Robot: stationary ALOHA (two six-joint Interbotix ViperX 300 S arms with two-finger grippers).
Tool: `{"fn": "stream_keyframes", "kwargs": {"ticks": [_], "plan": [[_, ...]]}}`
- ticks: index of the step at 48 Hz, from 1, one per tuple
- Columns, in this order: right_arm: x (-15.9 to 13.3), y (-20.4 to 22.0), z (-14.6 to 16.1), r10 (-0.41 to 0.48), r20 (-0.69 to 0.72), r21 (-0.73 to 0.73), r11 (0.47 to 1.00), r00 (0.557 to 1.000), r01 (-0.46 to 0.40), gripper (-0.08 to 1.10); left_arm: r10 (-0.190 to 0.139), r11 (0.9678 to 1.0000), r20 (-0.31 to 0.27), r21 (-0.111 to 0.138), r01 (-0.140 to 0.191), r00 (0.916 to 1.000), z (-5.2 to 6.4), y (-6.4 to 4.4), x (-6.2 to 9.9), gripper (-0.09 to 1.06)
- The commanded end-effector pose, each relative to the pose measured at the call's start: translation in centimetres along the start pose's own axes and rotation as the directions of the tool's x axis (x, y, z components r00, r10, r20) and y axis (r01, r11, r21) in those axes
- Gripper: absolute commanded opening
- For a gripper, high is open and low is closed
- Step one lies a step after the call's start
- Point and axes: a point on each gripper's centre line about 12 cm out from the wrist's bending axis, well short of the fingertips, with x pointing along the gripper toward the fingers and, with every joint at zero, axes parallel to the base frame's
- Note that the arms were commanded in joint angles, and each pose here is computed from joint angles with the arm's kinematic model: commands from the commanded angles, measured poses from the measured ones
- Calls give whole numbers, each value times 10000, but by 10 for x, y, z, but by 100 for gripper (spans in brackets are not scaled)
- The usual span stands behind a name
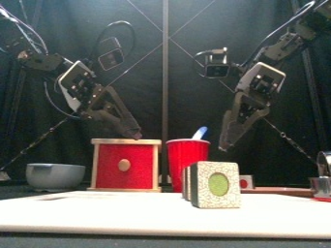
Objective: Place sushi on board then cut the sushi with the knife then place the pieces on the plate
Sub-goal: Place the 4 sushi pieces on the plate
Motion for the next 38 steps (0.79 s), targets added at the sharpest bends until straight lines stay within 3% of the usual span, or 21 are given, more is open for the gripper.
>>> {"fn": "stream_keyframes", "kwargs": {"ticks": [1, 19, 38], "plan": [[0, 15, 19, 344, 582, -86, 9994, 9977, -340, 85, 29, 10000, 322, -30, -28, 9995, 10, 1, -2, 77], [37, 33, 26, 602, 205, -439, 9973, 9980, -592, 85, 10, 10000, 276, 7, -10, 9996, 8, 1, -2, 77], [56, 42, 28, 701, -88, -395, 9967, 9975, -704, 85, 23, 10000, 138, 15, -23, 9999, 5, 1, -2, 77]]}}
